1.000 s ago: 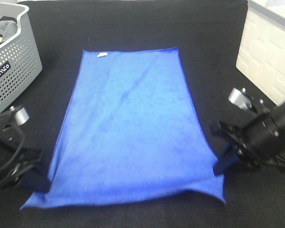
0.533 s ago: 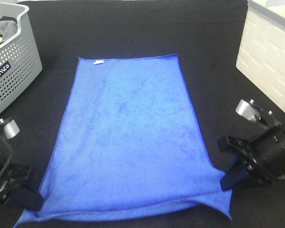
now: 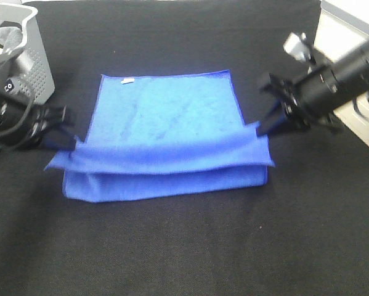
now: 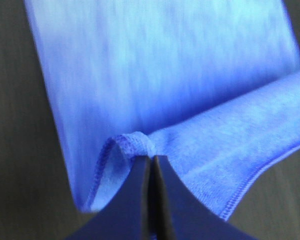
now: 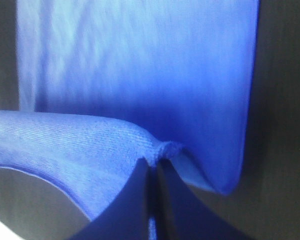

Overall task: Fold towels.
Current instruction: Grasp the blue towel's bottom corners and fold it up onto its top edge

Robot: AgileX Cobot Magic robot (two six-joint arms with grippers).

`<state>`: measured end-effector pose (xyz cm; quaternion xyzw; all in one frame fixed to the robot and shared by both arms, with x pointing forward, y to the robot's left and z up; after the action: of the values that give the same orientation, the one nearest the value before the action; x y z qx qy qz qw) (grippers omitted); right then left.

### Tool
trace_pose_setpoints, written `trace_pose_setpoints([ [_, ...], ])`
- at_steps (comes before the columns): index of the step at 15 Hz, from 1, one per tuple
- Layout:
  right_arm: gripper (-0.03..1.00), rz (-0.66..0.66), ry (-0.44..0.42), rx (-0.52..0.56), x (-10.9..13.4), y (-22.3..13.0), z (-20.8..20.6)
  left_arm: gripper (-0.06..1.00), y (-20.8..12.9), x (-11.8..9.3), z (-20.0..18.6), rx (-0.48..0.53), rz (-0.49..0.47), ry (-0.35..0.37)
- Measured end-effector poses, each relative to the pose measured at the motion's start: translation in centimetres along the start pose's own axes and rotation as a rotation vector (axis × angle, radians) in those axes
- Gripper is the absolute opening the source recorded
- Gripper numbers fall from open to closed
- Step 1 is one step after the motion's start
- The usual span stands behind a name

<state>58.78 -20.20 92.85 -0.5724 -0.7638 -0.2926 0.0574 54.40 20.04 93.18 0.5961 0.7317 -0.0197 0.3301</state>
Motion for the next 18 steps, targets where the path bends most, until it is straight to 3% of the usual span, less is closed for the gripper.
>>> trace_pose_setpoints([
  [2, 0.0, -0.036, -0.007, -0.019, -0.5, 3.4, 0.3, 0.0, 3.2, -1.0, 1.6, -0.037, 0.033, -0.009],
  [3, 0.0, -0.036, -0.007, -0.019, -0.5, 3.4, 0.3, 0.0, 3.2, -1.0, 1.6, -0.037, 0.033, -0.009],
  [8, 0.0, -0.116, -0.02, -0.101, -2.2, 12.9, 1.9, 0.0, 9.9, -1.9, 5.5, -0.126, 0.065, -0.01],
  [10, 0.0, -0.134, -0.023, -0.123, -3.1, 15.2, 3.1, 0.0, 12.2, -2.1, 7.2, -0.176, 0.082, -0.002],
  [13, 0.0, -0.173, -0.034, -0.194, -4.4, 18.5, 4.9, 0.0, 16.1, -1.6, 9.2, -0.273, 0.086, 0.006],
  [18, 0.0, -0.179, -0.077, -0.297, -6.8, 20.3, 8.1, 0.0, 19.8, -0.3, 12.4, -0.391, 0.081, 0.026],
])
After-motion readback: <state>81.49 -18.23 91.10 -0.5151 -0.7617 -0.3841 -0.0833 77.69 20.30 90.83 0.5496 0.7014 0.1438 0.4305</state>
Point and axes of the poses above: a point on each arm's last joint axis where the gripper is mounted, z pointing out along that axis toward the gripper, x along the wrist's bending axis when the last joint is at zero, y = z × x, the point moved 3 cm from there along z, pointing out along that axis toward the gripper, and after that the axes turned 14 degrees about -z, right-handed, at the moved point
